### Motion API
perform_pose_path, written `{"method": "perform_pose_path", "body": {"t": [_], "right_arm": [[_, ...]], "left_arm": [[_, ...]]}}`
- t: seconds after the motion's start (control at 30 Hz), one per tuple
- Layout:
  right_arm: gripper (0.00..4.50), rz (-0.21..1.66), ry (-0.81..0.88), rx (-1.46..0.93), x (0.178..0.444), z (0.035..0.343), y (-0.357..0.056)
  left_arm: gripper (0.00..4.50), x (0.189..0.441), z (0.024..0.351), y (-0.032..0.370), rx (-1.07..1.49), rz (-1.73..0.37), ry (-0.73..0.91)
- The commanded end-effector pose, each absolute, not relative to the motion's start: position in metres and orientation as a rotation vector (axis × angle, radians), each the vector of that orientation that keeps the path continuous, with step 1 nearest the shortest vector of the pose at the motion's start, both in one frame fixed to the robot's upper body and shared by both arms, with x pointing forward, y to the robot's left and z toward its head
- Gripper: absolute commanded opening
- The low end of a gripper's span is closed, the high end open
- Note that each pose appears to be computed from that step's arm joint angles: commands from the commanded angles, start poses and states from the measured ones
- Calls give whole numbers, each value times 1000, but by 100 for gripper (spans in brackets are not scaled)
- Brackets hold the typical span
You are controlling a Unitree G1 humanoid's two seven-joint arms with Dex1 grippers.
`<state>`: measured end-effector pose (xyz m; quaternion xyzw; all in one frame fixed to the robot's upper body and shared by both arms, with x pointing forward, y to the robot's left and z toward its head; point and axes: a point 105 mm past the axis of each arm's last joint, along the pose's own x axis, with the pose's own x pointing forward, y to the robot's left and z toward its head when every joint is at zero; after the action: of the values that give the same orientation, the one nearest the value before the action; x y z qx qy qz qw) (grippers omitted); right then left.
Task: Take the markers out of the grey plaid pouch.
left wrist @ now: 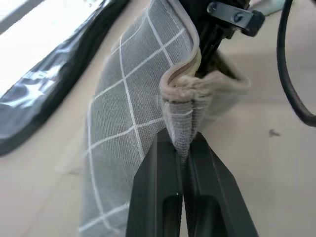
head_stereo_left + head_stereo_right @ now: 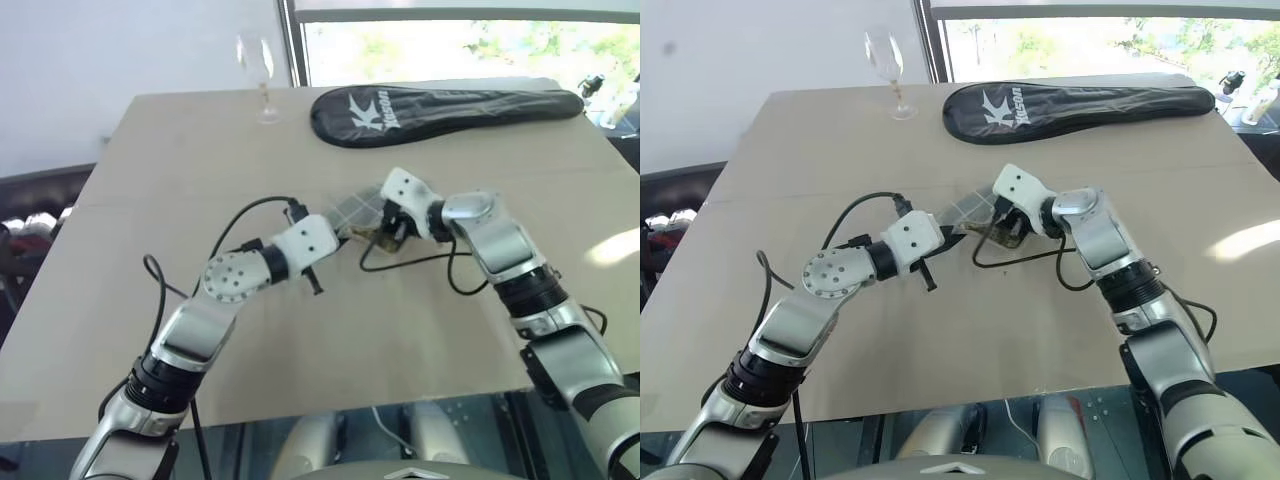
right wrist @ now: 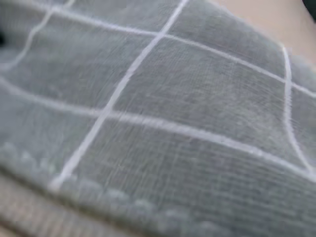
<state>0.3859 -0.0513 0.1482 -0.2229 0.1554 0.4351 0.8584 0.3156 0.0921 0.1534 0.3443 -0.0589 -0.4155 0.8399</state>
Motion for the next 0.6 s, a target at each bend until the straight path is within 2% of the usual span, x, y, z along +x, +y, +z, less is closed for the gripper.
{"method": "perform_pose_path", "body": {"t": [0.03,0.17,0.33,0.6], "right_arm": [[39,789,283,-296,397,177,-71],[39,806,330,-107,391,179,-65],[39,805,389,51,387,180,-66],[39,855,446,-11,371,168,-70]], "left_arm": [[0,320,150,99,775,-847,-121],[0,329,153,106,817,-782,-138],[0,331,142,117,940,-764,-127],[0,355,155,137,1023,-591,-162]]}}
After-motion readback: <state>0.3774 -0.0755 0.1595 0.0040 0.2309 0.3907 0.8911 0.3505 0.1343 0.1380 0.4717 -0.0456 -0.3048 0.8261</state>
